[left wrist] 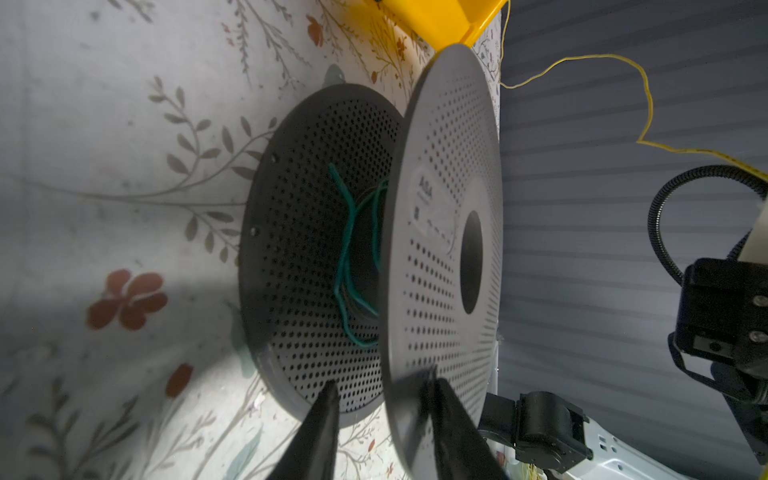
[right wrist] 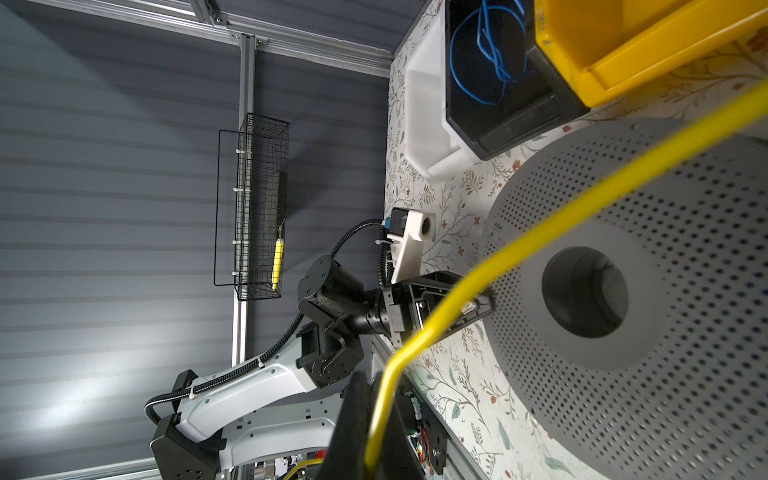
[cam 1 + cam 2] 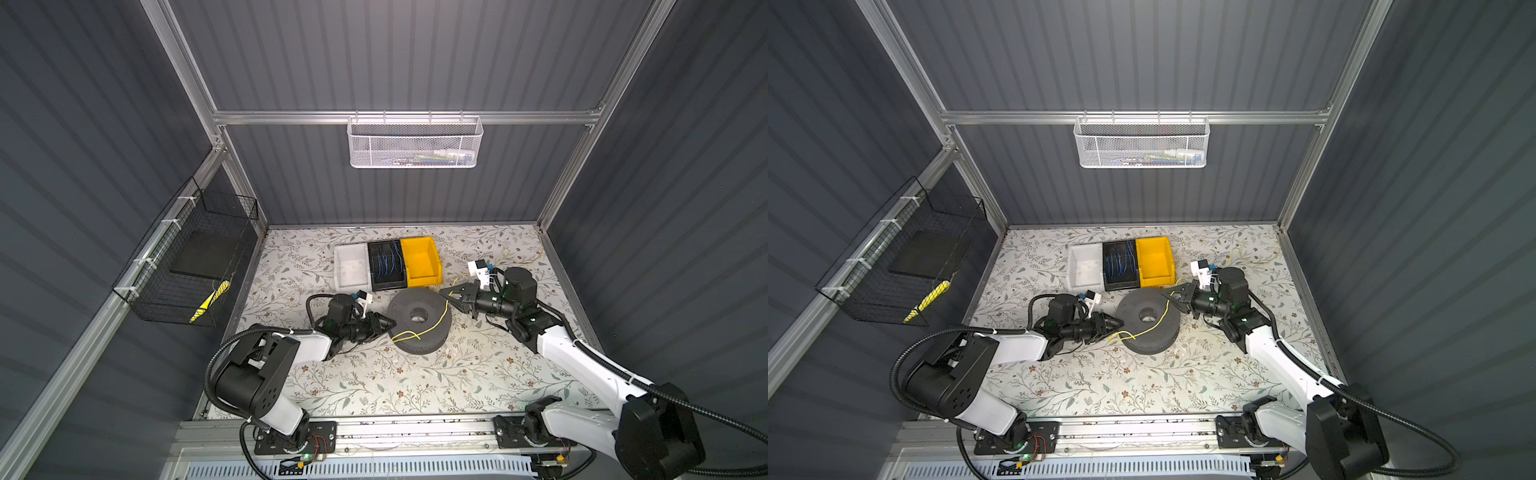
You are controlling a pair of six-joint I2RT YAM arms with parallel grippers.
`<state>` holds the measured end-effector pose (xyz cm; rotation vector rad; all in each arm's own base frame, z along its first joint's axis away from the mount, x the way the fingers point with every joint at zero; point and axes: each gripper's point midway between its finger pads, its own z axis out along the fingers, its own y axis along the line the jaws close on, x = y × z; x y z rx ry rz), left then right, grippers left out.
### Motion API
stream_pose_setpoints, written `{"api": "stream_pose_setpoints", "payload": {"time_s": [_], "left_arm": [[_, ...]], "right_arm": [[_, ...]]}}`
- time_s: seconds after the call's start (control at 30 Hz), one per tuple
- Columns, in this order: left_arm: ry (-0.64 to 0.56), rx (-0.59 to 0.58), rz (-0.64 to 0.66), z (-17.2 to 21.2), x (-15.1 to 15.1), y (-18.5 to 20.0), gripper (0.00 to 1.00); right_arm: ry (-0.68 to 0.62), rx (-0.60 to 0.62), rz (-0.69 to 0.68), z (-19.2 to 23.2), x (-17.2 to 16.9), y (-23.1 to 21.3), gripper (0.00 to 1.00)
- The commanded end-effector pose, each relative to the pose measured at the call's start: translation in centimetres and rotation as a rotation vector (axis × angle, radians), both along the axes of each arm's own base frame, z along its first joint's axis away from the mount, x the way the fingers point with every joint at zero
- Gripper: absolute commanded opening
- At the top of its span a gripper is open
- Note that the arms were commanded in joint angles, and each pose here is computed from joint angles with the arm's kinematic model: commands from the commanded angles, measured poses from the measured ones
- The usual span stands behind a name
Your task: Wrap the cables
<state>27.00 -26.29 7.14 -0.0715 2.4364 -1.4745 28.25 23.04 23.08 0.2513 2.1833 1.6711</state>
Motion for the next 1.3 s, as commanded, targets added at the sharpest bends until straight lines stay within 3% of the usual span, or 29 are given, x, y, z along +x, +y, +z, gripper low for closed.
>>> {"api": "stream_pose_setpoints", "payload": {"time_s": [0.0, 0.17, 0.23, 0.33, 0.5, 0.67, 0.83, 1.0, 1.27], "left_arm": [[-0.036, -0.076, -0.021, 1.0, 0.4, -1.1, 0.37], [-0.036, -0.135, -0.024, 1.0, 1.0, -2.0, 0.34], [-0.029, -0.154, -0.029, 0.9, 1.0, -2.3, 0.21], [-0.027, -0.155, -0.016, 0.8, 1.0, -2.2, 0.11], [-0.043, -0.107, -0.015, 1.6, 1.1, -1.8, 0.04], [-0.05, 0.033, -0.015, 3.5, 1.5, -1.1, 0.0], [-0.078, 0.281, -0.004, 8.4, 2.0, 1.3, 0.0], [-0.028, 0.497, 0.075, 11.0, 2.3, 4.3, 0.0], [-0.067, 0.826, 0.109, 14.1, 2.4, 5.0, 0.0]], "right_arm": [[-0.021, 0.005, -0.005, 0.4, 0.3, 0.0, 0.0], [-0.019, 0.004, -0.007, 0.4, 0.4, 0.1, 0.0], [-0.018, 0.004, -0.005, 0.4, 0.4, 0.1, 0.0], [-0.025, 0.006, -0.006, 0.7, 0.3, 0.1, 0.0], [-0.029, 0.007, -0.007, 0.6, 0.3, 0.0, 0.0], [-0.042, 0.013, -0.004, 1.1, 0.2, 0.0, 0.0], [-0.061, 0.018, -0.02, 1.7, 0.3, -0.5, 0.0], [-0.061, 0.02, -0.037, 0.7, 0.5, -1.1, 0.0], [-0.1, 0.032, -0.052, 0.6, -0.1, -2.2, 0.0]]}}
